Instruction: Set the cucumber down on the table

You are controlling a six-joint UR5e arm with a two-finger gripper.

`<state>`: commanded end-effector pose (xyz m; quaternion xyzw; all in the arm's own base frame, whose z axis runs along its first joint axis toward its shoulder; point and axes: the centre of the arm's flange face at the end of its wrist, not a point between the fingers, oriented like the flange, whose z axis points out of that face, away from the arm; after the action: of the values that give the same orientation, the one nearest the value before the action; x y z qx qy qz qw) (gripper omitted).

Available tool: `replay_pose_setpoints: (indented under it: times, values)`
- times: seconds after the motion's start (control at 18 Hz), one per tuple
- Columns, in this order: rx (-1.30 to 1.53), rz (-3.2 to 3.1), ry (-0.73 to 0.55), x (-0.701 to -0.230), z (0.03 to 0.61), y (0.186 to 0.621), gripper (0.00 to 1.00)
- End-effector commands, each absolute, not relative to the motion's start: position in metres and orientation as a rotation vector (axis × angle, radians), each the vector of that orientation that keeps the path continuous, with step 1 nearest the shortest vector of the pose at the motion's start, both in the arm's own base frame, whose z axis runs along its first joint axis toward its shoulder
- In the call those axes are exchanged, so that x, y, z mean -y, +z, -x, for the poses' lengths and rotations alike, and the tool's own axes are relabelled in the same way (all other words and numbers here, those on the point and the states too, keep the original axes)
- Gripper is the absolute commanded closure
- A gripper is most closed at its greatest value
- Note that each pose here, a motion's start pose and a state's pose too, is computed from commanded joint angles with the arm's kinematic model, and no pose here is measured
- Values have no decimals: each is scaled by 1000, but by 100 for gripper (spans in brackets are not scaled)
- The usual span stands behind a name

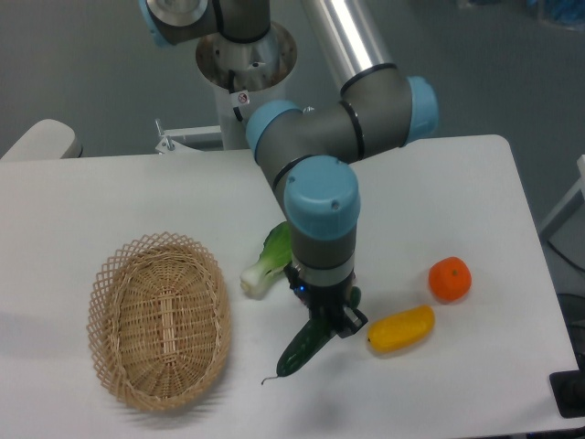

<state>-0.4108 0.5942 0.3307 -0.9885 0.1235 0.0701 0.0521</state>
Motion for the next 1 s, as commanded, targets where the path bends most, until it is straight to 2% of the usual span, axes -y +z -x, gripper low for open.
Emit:
replay_pose_setpoints:
  times: [0.44,0.72,1.0]
  values:
    - [-153,3003,211,-619,435,250,66]
    - [-119,3039,94,-610,422,211,66]
    - [-124,3047,56,-608,415,199,66]
